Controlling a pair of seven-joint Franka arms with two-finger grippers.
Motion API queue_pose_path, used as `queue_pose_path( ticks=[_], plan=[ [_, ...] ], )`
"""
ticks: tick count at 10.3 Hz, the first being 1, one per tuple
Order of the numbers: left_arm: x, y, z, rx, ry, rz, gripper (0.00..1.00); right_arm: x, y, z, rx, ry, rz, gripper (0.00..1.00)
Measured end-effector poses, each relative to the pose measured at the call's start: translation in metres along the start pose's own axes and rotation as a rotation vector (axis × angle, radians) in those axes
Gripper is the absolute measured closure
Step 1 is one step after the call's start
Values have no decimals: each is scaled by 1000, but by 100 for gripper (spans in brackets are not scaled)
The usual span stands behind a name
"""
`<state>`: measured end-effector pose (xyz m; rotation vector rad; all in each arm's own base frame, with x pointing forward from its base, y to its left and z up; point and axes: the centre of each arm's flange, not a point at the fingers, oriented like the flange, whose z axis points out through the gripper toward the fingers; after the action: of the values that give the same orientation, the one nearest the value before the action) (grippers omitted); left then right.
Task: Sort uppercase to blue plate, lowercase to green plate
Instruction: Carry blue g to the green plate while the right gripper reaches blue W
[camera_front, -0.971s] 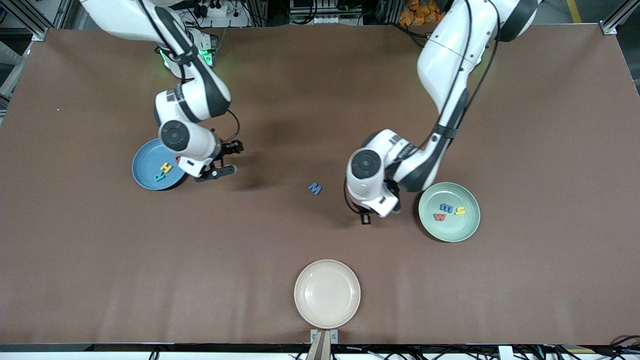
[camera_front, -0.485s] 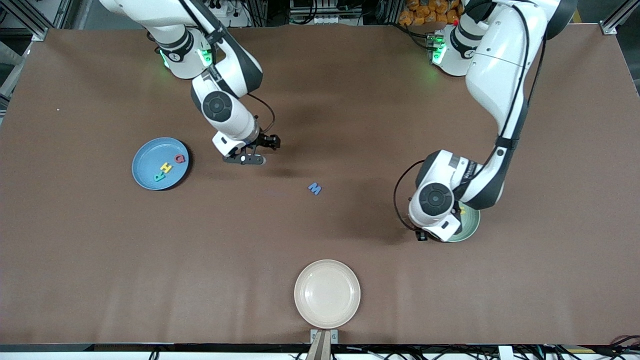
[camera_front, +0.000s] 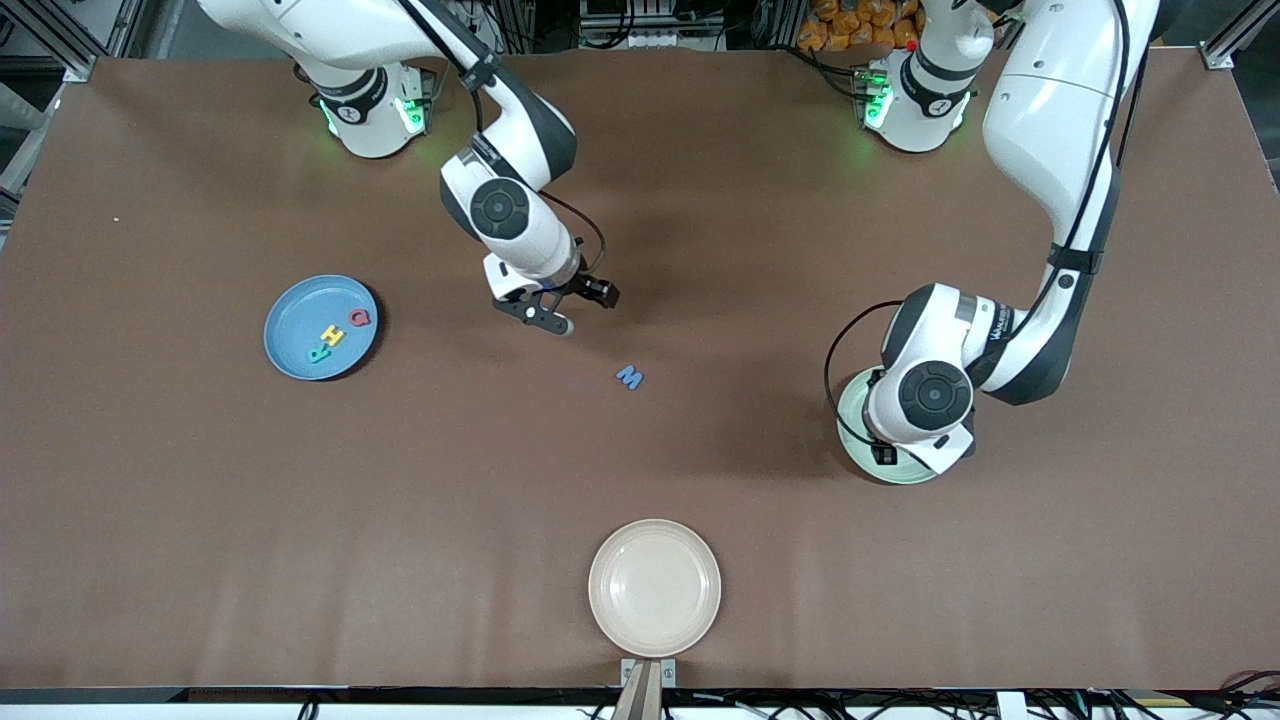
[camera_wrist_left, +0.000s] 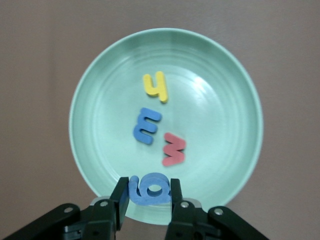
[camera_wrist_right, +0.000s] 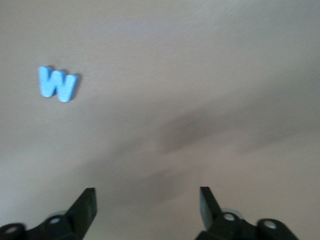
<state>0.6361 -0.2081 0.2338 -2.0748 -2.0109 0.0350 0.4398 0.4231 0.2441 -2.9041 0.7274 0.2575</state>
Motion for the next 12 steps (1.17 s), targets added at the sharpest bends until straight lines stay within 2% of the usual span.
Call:
queue_pose_path(
  ticks=[3,5,7,8,10,12],
  plan=[
    [-16,-17,16,64,17,34,62,2,-45,13,22,60,72,8],
    [-15,-19,19,86,28,35,38,7,-67,22,41,76,82,9],
    [-5,-15,18,83,26,19,10,19,-78,27,47,107,63,12],
    [1,-13,16,77,30,18,0,24,-81,30,46,124,51,12],
    [22,-3,9,54,49,63,0,37,-85,43,32,172,5,16],
    [46,9,-1,23,76,166,0,45,-88,56,10,187,-13,17]
  ],
)
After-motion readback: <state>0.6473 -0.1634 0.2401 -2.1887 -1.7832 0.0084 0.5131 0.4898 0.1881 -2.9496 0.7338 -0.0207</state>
